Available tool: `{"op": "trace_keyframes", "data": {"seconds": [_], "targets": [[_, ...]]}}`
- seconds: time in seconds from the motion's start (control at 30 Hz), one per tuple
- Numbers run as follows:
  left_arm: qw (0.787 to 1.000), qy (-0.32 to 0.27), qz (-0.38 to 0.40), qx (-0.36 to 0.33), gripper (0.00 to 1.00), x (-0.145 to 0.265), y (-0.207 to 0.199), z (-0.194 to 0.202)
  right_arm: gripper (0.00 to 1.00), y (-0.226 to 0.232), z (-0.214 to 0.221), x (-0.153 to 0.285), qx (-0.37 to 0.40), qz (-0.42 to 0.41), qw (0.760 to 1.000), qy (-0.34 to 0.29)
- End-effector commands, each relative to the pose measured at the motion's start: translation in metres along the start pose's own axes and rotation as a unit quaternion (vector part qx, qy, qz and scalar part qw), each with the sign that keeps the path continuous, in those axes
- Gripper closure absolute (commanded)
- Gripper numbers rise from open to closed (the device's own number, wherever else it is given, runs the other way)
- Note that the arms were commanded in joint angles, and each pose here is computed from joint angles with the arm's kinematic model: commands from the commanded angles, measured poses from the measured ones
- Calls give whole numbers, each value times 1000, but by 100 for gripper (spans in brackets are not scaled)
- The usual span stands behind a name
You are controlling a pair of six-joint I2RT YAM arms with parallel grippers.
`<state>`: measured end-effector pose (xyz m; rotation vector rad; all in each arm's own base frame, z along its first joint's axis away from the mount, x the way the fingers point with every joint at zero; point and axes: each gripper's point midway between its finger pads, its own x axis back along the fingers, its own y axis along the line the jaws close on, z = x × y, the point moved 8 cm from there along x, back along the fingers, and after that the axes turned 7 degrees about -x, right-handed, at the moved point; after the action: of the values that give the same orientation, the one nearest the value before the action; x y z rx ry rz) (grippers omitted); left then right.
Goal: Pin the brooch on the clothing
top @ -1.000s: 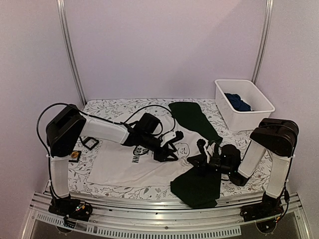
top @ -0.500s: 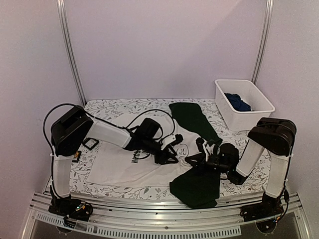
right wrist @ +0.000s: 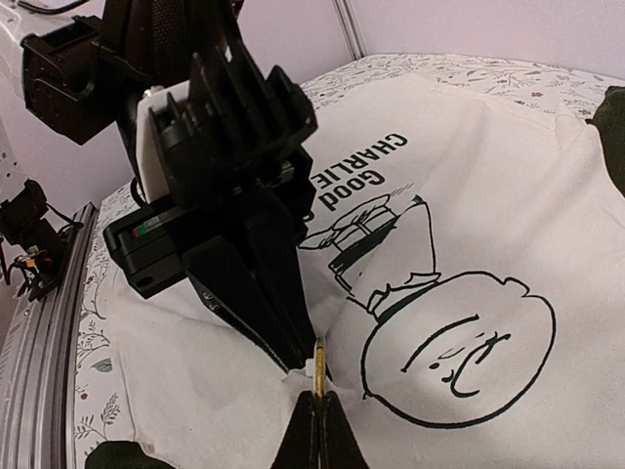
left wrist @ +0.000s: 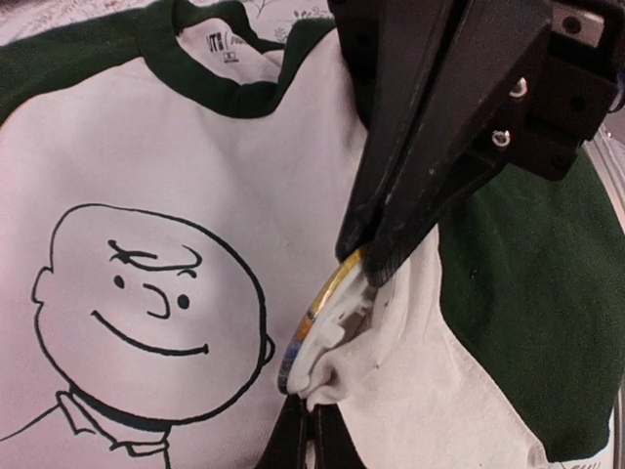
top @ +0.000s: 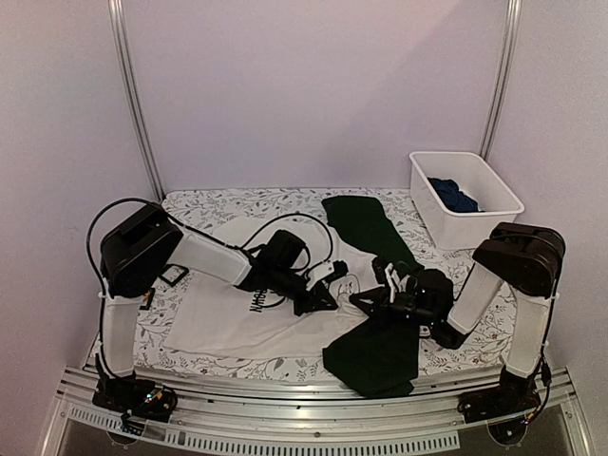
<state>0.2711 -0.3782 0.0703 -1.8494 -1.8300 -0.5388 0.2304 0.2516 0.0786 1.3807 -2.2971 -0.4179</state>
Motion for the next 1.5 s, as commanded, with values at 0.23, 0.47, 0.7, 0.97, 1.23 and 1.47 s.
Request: {"op": "trace_keyframes", "data": {"seconds": [0.23, 0.47, 0.7, 0.97, 1.23, 1.47], "targets": [[1000, 6, 5, -23, 100, -12, -5, 7, 100, 25, -37, 1, 19, -80, 994, -79], [999, -1, -14, -50, 74, -9, -3, 1, 100, 30, -46, 4, 21, -90, 992, -91], [998, 16, 4, -62, 33, 40, -2, -6, 100, 25, -49, 11, 16, -97, 991, -95], [996, -67, 51, 36, 26, 52, -2, -19, 100, 21, -53, 17, 23, -119, 987, -107], [986, -152, 16, 60, 49, 37, 0, -9, 100, 23, -61, 16, 30, -127, 986, -104], [978, -194, 10, 80, 53, 27, 2, -7, 100, 26, -62, 17, 28, -138, 984, -111]]}}
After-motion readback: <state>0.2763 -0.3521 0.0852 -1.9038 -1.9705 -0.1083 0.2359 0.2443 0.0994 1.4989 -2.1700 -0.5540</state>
